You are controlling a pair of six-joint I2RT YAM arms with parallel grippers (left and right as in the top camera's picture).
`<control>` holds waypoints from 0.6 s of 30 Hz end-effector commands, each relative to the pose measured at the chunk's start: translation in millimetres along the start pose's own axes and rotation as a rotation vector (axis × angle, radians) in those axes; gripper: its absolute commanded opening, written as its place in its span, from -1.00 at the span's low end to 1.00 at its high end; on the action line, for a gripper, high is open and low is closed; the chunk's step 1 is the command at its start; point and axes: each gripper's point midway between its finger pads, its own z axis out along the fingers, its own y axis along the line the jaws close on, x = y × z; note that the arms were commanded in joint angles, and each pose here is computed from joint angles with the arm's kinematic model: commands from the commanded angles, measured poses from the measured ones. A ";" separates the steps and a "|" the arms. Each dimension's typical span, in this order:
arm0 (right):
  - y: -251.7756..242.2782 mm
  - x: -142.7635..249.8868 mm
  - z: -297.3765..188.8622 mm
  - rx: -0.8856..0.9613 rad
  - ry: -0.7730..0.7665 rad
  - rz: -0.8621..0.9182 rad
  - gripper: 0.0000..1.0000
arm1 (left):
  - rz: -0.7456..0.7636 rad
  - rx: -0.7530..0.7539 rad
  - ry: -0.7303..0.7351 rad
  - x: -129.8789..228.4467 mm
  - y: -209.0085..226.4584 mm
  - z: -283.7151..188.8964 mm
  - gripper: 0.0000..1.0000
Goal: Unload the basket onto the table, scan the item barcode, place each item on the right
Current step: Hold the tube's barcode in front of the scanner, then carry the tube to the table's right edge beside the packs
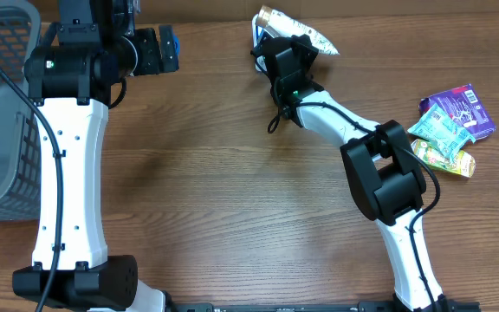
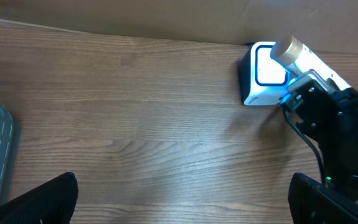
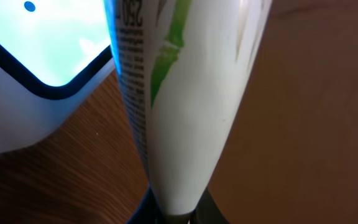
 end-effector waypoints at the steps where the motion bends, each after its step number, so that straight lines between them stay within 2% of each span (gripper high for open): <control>1: -97.4 -34.1 -60.7 0.099 -0.089 0.164 -0.93 | 0.019 0.000 -0.005 -2.9 -0.4 0.3 1.00; 7: -107.8 -62.1 -146.0 -0.170 -0.249 0.333 -0.93 | 0.019 0.000 -0.005 -2.9 -0.4 0.3 0.99; 10: -117.8 -62.2 -197.7 -0.343 -0.290 0.523 -0.92 | 0.019 0.000 -0.005 -2.9 -0.4 0.3 0.99; 15: -120.7 -34.4 -256.1 -0.625 -0.219 0.782 -0.93 | 0.019 0.000 -0.005 -2.9 -0.4 0.3 1.00; 16: -121.2 -15.5 -265.1 -0.692 -0.155 0.839 -0.93 | 0.019 0.000 -0.005 -2.9 -0.4 0.3 1.00; 18: -121.7 17.5 -261.1 -0.711 -0.016 0.932 -0.93 | 0.019 0.000 -0.005 -2.8 -0.4 0.3 1.00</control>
